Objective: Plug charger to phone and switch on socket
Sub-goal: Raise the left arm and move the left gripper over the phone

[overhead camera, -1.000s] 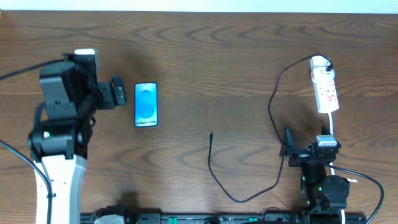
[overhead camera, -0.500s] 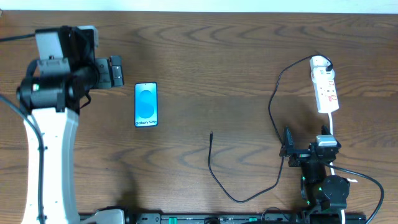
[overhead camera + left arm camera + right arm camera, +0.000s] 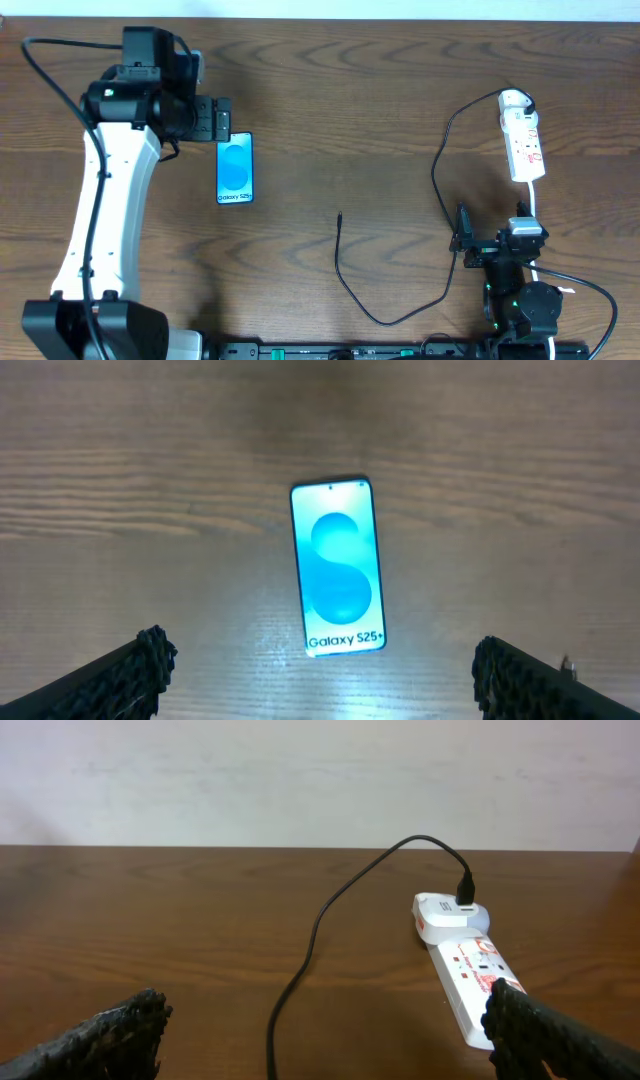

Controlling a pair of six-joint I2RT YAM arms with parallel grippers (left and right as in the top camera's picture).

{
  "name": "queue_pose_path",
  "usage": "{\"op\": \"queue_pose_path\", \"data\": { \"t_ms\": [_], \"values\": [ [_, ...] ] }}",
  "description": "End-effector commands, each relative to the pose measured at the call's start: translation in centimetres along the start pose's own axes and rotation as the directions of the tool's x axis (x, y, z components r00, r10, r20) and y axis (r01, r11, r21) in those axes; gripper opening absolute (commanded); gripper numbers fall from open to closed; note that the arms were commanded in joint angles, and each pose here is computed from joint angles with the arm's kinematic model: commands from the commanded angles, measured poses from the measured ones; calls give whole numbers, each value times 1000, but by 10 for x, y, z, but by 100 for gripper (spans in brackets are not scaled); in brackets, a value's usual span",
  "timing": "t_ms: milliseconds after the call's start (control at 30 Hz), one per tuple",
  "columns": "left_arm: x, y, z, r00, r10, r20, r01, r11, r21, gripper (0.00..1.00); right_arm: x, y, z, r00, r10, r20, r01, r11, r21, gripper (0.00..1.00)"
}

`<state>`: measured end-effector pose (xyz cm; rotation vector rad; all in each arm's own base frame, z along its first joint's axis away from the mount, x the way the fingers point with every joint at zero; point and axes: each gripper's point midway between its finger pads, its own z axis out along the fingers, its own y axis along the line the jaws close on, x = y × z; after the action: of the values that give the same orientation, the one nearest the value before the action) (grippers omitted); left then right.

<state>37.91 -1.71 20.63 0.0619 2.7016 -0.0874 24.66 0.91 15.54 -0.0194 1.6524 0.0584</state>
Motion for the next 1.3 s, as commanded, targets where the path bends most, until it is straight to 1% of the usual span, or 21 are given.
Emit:
{"op": "queue_pose_path", "data": {
  "t_ms": [0, 300, 467, 500, 600, 633, 667, 700, 767, 967, 1033, 1133, 1200, 1267],
  "values": [
    [-5, 3, -4, 1000, 14, 11, -14, 1000, -22, 98, 2, -1, 0, 1000, 13, -5, -13, 1000, 8, 99],
    [-1, 1, -3, 1000, 12, -2, -12, 1000, -14, 98, 2, -1, 0, 1000, 14, -5, -14, 1000, 8, 99],
    [-1, -27, -5, 1000, 12, -1, -12, 989, 149, 98, 2, -1, 0, 1000, 14, -5, -14, 1000, 8, 99],
    [-1, -30, -5, 1000, 12, 1, -12, 986, 167, 99, 2, -1, 0, 1000, 13, -5, -13, 1000, 8, 99],
    [1, -30, -2, 1000, 11, -11, -9, 985, 170, 67, 2, -1, 0, 1000, 13, -5, -13, 1000, 8, 99],
    [4, -30, -1, 1000, 10, -18, -7, 985, 170, 62, 2, -1, 0, 1000, 13, -5, -13, 1000, 8, 99],
    [6, -30, 1, 1000, 10, -28, -5, 986, 169, 62, 2, -1, 0, 1000, 14, -5, -14, 1000, 8, 99],
    [9, -30, 3, 999, 9, -39, -2, 985, 170, 63, 2, -1, 0, 1000, 13, -5, -13, 1000, 8, 99],
    [14, -30, 9, 998, 8, -65, 4, 985, 170, 98, 2, -1, 0, 1000, 13, -6, -13, 1000, 8, 99],
    [21, -30, 31, 991, -6, -135, 29, 985, 169, 98, 2, -1, 0, 1000, 14, -5, -14, 1000, 8, 99],
    [25, -31, 42, 986, -5, -168, 30, 989, 148, 98, 2, -1, 0, 1000, 13, -5, -13, 1000, 8, 99],
    [32, -25, 60, 976, -19, -217, 30, 998, 50, 98, 2, -1, 0, 1000, 13, -5, -13, 1000, 8, 99],
    [35, -22, 69, 970, -10, -241, 7, 1000, -12, 98, 2, -1, 0, 1000, 14, -5, -14, 1000, 8, 99],
    [37, -21, 75, 967, -15, -254, 2, 999, -51, 98, 2, -1, 0, 1000, 14, -5, -14, 1000, 8, 99]
  ]
}}
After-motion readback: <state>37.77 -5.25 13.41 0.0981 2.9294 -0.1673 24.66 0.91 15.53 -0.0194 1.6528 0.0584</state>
